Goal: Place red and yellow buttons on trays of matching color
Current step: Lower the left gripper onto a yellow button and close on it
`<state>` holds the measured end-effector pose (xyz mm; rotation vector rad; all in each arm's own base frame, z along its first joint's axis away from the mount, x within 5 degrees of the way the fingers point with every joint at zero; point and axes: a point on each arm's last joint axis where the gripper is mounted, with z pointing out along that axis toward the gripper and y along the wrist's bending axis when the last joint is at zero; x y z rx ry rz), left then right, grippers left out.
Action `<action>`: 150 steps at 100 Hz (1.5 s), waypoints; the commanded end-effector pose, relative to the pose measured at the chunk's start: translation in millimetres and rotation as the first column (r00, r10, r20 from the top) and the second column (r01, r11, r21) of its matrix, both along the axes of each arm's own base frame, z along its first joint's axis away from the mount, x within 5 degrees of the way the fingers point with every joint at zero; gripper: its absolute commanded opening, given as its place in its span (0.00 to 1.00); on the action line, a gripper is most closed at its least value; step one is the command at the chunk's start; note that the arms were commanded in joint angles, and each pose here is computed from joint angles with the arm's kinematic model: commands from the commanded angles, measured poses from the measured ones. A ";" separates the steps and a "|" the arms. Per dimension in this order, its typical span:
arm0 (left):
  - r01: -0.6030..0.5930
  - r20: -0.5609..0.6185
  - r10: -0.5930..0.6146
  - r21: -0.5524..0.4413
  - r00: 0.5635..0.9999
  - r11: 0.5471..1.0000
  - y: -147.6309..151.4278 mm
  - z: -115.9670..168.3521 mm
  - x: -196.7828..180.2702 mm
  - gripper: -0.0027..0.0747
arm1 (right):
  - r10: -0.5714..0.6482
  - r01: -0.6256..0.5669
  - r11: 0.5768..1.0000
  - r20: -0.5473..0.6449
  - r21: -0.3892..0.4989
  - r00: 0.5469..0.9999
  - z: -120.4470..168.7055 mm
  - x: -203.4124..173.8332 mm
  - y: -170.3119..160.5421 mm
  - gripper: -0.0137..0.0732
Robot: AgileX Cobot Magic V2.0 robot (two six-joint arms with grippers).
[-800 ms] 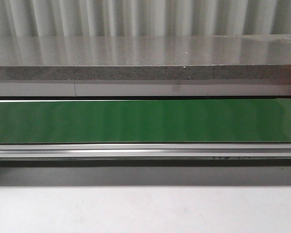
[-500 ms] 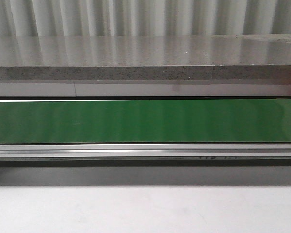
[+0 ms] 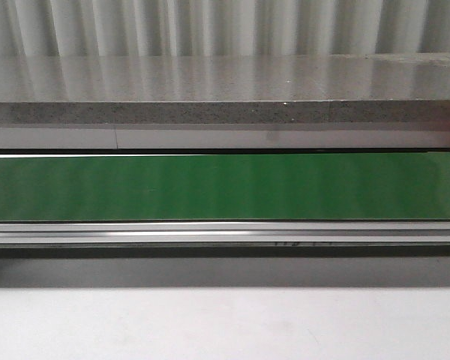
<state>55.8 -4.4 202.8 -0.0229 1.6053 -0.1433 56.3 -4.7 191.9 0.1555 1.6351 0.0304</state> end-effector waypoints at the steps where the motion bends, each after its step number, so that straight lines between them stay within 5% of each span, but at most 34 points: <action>1: -0.001 0.075 0.002 -0.014 0.997 1.000 0.2 4.2 -2.1 0.01 | 0.008 -0.006 1.000 0.085 -0.022 0.996 6.9 -0.6 0.6 0.08; 24: 0.003 0.037 -0.003 -0.013 0.999 1.000 0.4 47.5 -9.0 0.01 | 0.008 -0.006 1.000 0.085 -0.022 0.996 6.9 -0.6 0.6 0.08; 56: 0.007 -0.224 -0.003 0.015 0.975 1.000 -1.1 103.7 7.5 0.01 | 0.008 -0.006 1.000 0.085 -0.022 0.996 6.9 -0.6 0.6 0.08; 96: 0.007 -0.410 0.025 0.077 0.912 0.997 -3.3 114.7 66.6 0.02 | 0.008 -0.006 1.000 0.085 -0.022 0.996 6.9 -0.6 0.6 0.08; 106: 0.011 -0.455 0.027 0.080 0.890 0.997 -4.5 116.3 83.7 0.15 | 0.008 -0.006 1.000 0.085 -0.022 0.996 6.9 -0.6 0.6 0.08; 128: 0.018 -0.509 0.052 0.132 0.859 0.991 -5.2 124.6 122.0 0.64 | 0.008 -0.006 1.000 0.085 -0.022 0.996 6.9 -0.6 0.6 0.08; 150: -0.094 -0.593 0.145 0.115 0.792 0.989 14.3 135.7 156.7 0.63 | 0.008 -0.006 1.000 0.085 -0.022 0.996 6.9 -0.6 0.6 0.08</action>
